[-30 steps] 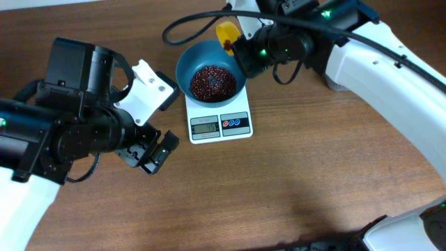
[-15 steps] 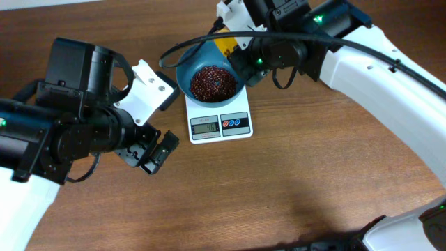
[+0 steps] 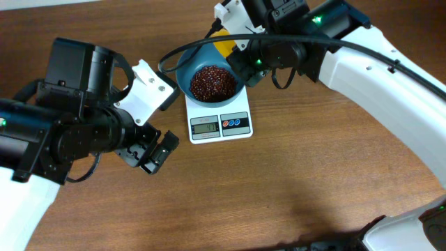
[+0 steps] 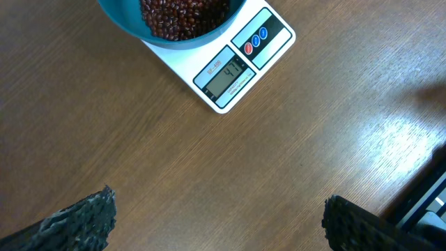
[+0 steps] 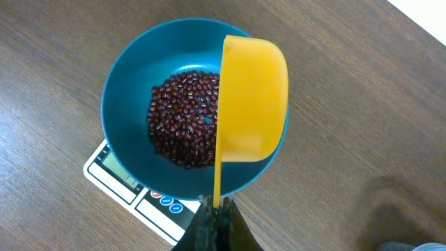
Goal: Scoop item into bowl and weigh 50g on scale
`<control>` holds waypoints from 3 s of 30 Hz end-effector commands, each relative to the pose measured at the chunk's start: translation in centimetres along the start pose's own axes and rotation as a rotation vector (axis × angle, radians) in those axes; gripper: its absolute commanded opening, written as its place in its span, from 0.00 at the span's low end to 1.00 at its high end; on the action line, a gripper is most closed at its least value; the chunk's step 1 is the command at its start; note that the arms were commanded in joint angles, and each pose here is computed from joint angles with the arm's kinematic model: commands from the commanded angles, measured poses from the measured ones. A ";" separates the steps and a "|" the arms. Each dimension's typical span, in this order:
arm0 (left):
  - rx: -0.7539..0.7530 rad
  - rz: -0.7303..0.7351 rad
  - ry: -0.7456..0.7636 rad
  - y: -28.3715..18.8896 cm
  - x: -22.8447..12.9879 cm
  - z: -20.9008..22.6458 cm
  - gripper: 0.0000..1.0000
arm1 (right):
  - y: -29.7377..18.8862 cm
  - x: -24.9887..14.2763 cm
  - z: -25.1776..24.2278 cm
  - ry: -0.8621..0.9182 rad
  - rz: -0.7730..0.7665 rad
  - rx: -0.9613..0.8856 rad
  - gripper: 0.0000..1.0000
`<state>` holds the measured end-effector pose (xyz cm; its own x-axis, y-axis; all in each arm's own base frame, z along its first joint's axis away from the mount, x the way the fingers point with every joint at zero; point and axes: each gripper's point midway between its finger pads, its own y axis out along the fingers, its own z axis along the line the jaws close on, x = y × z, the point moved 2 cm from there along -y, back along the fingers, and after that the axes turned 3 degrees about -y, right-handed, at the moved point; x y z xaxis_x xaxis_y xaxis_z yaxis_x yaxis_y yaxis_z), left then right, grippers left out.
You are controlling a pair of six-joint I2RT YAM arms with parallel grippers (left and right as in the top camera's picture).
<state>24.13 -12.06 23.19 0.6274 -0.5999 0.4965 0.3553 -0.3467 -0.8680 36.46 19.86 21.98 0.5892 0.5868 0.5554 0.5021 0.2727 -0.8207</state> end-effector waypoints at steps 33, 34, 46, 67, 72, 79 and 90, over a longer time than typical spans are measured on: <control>-0.004 -0.015 -0.014 -0.5 0.3 -0.1 0.99 | 1.2 -20.9 -20.5 0.610 0.496 -0.188 0.04; -0.004 -0.015 -0.014 -0.5 0.3 -0.1 0.99 | 1.5 -20.8 -20.2 0.615 0.487 -0.166 0.04; -0.004 -0.015 -0.014 -0.5 0.3 -0.1 0.99 | 2.0 -19.5 -18.1 0.655 0.428 -0.012 0.04; -0.004 -0.016 -0.014 -0.5 0.3 -0.1 0.99 | -0.7 -17.7 -20.8 0.812 0.249 0.059 0.04; -0.004 -0.015 -0.014 -0.5 0.3 -0.1 0.99 | -2.1 -17.1 -20.6 0.926 0.114 0.232 0.04; -0.004 -0.015 -0.014 -0.5 0.3 -0.1 0.99 | -3.3 -12.7 -18.9 0.947 -0.094 0.487 0.04; -0.004 -0.015 -0.014 -0.5 0.3 -0.1 0.99 | -0.6 -0.6 -10.4 0.463 -0.125 0.481 0.04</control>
<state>24.01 -12.00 23.12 0.6311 -0.6006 0.4910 0.3500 -0.3444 -0.8711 41.81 10.09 23.29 0.8376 0.0989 0.5373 0.2845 0.7606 -0.5836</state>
